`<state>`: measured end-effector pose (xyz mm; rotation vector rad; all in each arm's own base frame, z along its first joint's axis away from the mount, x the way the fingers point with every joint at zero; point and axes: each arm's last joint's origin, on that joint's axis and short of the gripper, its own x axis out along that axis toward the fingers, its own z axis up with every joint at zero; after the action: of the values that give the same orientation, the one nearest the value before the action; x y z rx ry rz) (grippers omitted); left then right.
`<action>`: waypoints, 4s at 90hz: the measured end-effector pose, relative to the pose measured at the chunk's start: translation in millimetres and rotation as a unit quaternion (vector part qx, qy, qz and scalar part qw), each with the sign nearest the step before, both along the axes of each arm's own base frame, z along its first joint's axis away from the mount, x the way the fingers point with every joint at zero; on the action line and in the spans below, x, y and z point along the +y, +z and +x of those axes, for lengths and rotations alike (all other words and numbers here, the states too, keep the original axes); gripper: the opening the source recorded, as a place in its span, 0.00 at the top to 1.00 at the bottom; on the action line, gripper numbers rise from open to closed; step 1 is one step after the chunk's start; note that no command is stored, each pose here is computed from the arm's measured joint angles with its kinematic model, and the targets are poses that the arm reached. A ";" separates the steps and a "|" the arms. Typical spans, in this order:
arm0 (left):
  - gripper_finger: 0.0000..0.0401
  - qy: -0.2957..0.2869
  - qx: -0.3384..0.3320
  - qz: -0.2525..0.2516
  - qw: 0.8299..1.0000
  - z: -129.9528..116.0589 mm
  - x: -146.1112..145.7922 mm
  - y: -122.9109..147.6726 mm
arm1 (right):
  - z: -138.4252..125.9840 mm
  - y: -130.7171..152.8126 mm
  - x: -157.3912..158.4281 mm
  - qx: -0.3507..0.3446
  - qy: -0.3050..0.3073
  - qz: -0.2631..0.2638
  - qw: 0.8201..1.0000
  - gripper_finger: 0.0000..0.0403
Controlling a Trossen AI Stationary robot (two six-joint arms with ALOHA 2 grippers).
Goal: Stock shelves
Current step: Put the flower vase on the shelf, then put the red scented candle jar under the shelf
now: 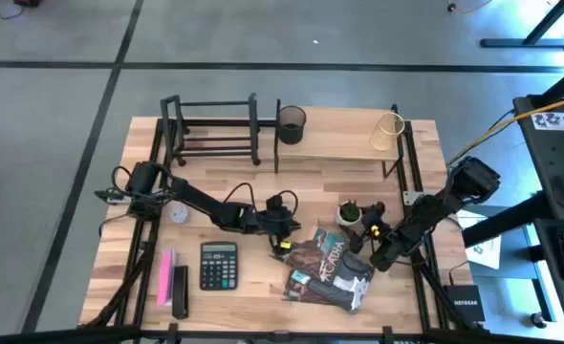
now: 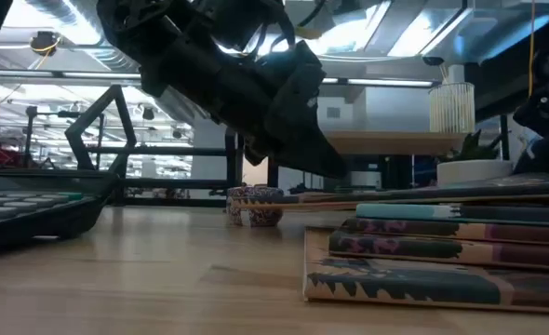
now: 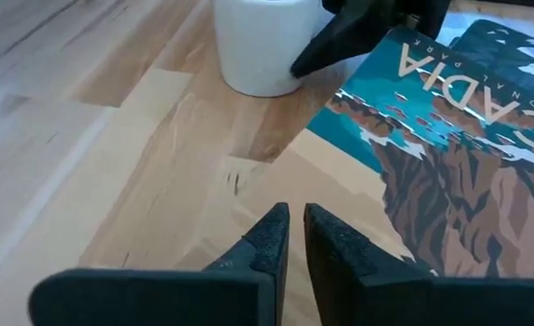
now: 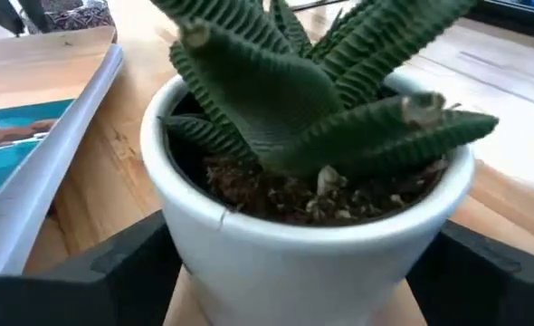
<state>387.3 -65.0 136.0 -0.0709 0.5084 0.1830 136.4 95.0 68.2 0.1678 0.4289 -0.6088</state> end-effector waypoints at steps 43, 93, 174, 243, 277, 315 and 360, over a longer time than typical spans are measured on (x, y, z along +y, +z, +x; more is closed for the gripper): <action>0.95 0.001 0.000 0.006 1.000 -0.9 -3.7 0.1 | 52.5 99.5 8.5 -0.017 0.059 -0.020 0.998 0.18; 0.95 0.003 -0.002 0.036 0.999 -4.4 -18.2 0.8 | 88.4 186.2 -144.4 0.003 -0.132 -0.049 0.990 0.18; 0.95 0.013 -0.003 0.043 0.999 -4.3 -16.9 1.1 | 90.9 164.2 -200.1 0.055 -0.152 -0.022 0.987 0.02; 0.95 0.033 -0.032 0.071 0.996 -8.4 -19.3 24.1 | 60.5 253.6 -146.9 -0.070 -0.040 -0.166 0.983 0.01; 0.94 -0.042 0.040 0.156 0.986 -60.2 -49.6 81.5 | 55.4 274.5 -61.5 -0.047 0.097 -0.228 0.968 0.01; 0.52 -0.098 0.090 0.192 0.972 -66.2 -41.8 81.3 | 35.7 215.2 35.2 -0.052 0.148 -0.187 0.970 0.01; 0.22 -0.045 0.187 0.096 0.977 -51.6 4.9 41.3 | 29.1 194.2 66.9 -0.075 0.140 -0.155 0.975 0.01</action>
<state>335.7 -60.1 177.3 0.1794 0.8645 0.1562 165.5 161.9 262.3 -0.1427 0.2014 -0.3748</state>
